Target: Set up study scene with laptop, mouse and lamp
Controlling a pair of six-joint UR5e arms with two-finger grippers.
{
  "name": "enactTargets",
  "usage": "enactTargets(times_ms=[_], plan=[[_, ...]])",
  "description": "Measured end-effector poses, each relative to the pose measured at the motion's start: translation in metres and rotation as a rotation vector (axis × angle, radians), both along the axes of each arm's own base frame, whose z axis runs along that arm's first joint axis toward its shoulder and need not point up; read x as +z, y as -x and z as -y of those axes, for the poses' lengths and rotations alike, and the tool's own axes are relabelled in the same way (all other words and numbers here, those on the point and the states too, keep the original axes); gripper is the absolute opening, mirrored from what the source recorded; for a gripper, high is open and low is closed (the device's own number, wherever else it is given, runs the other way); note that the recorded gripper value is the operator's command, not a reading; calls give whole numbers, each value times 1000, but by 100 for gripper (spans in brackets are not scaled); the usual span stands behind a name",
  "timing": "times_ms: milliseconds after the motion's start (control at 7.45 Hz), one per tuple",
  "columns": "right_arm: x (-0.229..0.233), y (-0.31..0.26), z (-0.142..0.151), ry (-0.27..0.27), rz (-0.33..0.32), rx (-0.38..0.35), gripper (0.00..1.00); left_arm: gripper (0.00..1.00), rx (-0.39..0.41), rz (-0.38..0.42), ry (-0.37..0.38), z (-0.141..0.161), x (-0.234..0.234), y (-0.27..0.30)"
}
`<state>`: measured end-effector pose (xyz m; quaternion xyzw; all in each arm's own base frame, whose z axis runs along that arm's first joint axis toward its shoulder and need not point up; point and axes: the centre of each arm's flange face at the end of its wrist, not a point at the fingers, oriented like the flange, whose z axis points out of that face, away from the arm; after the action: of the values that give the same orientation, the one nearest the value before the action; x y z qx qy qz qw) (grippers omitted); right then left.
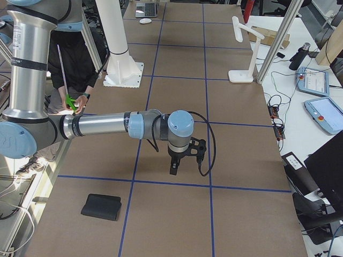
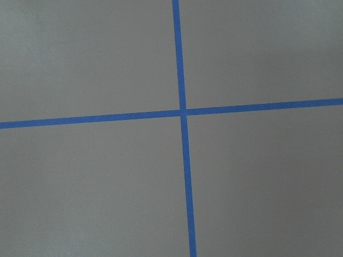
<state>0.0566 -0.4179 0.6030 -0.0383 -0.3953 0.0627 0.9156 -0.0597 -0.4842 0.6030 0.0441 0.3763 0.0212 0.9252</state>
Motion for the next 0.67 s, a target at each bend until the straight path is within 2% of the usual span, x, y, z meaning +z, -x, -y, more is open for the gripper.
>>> enactTargets(times_ms=[671], plan=[[-6, 0, 4, -15, 4, 0, 100, 99, 0, 2, -2, 1, -1, 0]])
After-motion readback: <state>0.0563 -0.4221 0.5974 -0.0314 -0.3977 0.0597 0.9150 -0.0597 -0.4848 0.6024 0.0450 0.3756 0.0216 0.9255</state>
